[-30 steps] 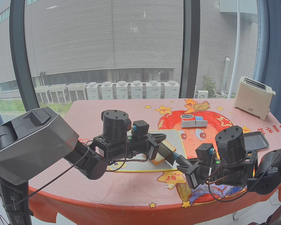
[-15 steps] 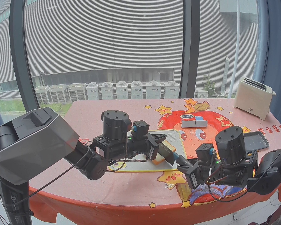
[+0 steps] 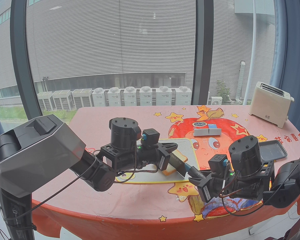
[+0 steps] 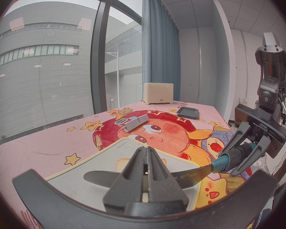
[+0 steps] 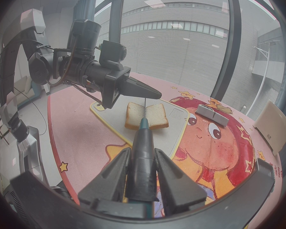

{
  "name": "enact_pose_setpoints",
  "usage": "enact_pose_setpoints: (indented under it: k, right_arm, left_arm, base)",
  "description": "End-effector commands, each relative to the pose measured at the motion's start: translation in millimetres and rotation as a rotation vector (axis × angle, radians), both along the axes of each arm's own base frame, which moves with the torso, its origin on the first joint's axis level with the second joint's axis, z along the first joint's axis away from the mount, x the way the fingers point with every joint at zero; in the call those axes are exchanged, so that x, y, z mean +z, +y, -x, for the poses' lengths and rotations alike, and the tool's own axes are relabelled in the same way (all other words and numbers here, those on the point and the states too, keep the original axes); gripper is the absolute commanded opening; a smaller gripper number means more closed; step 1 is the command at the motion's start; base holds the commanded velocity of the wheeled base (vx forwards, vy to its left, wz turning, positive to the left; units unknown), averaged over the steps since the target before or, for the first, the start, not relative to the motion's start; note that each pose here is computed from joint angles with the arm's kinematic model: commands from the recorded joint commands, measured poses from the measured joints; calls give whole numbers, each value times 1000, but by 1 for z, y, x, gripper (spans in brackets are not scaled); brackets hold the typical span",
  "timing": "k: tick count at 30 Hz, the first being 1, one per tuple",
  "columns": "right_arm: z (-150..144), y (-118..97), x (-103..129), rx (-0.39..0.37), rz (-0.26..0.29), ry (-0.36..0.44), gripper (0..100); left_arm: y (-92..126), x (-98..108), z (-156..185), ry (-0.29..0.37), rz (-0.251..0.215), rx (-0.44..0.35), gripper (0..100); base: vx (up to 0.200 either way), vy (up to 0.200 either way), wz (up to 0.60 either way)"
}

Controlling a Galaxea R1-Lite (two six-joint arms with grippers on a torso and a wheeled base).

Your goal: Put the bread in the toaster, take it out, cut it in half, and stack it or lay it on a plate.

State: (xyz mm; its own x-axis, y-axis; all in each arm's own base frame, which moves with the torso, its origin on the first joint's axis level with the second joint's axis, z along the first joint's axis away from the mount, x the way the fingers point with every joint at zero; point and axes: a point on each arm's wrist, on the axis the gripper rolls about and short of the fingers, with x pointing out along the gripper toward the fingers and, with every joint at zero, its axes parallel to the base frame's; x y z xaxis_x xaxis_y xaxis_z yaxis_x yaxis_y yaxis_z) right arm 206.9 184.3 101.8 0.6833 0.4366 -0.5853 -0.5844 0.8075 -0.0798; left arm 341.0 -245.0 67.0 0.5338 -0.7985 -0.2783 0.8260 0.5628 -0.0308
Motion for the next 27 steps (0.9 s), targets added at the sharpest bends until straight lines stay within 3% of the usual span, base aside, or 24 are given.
enact_pose_setpoints:
  k: [1, 7, 27]
  right_arm:
    - [-1, 1, 0, 0, -1, -1, 0]
    - [-2, 2, 5, -2, -23, -20, 0]
    - [-3, -2, -1, -9, 5, 2, 0]
  left_arm:
    - [0, -1, 1, 4, -1, 0, 0]
    - [1, -6, 0, 16, -10, 4, 0]
    - [-1, 2, 0, -6, 6, 2, 0]
  base:
    - [0, 0, 0]
    - [0, 0, 0]
    - [0, 0, 0]
